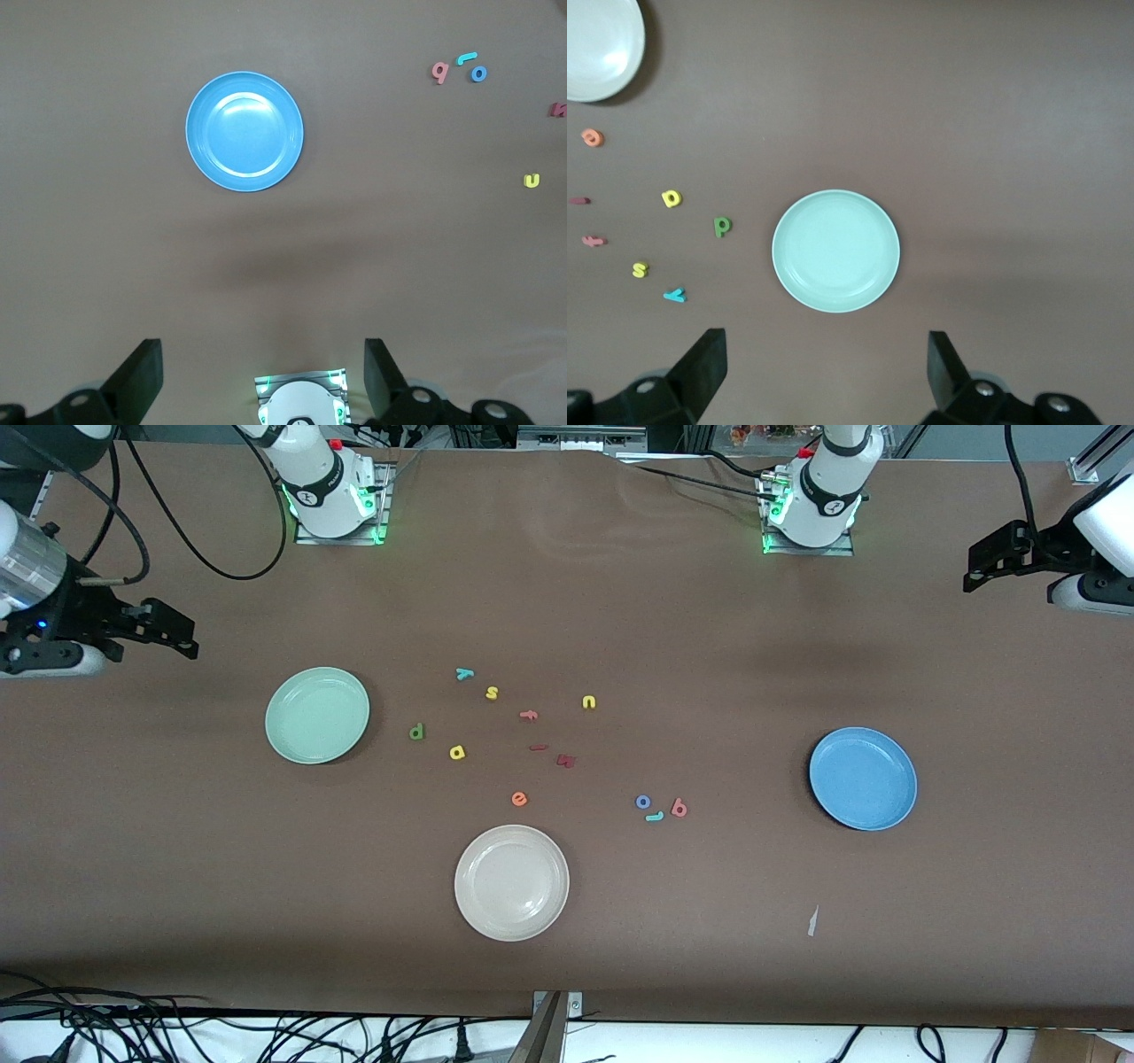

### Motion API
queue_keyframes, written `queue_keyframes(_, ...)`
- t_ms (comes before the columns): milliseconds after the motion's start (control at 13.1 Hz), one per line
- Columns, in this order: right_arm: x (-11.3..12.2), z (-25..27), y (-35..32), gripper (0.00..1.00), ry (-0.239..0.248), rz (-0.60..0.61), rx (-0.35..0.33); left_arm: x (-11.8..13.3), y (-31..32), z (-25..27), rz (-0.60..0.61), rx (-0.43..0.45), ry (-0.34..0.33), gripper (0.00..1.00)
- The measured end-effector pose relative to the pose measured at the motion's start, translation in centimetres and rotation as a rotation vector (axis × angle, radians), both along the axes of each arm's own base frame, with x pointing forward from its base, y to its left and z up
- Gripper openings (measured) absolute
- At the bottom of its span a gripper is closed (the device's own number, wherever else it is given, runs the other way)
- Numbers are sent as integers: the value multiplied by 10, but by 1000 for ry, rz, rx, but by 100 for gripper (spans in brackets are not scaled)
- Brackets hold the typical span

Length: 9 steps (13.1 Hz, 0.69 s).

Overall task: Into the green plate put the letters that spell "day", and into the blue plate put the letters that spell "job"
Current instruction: 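Reach the right gripper down to the green letter p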

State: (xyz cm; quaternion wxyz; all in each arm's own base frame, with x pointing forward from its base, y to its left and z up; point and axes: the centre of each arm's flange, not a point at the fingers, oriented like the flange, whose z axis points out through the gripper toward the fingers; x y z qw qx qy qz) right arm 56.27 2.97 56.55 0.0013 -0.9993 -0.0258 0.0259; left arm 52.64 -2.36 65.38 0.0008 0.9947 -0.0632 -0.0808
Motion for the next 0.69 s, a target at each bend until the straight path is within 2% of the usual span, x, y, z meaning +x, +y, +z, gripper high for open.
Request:
queue_keyframes(305, 3, -69, 35, 100, 131, 60, -9, 0, -1, 1, -2, 0, -2, 100)
queue_keyframes(381, 5, -88, 47, 100, 139, 77, -10, 0, -2, 1, -3, 0, -4, 100)
queue_keyframes(533, 8, -125, 75, 100, 111, 73, -14, 1, -4, 4, -7, -7, -21, 100)
queue_keyframes(686, 5, -164, 111, 100, 56, 46, -13, 2, -6, 8, -9, -29, -35, 100)
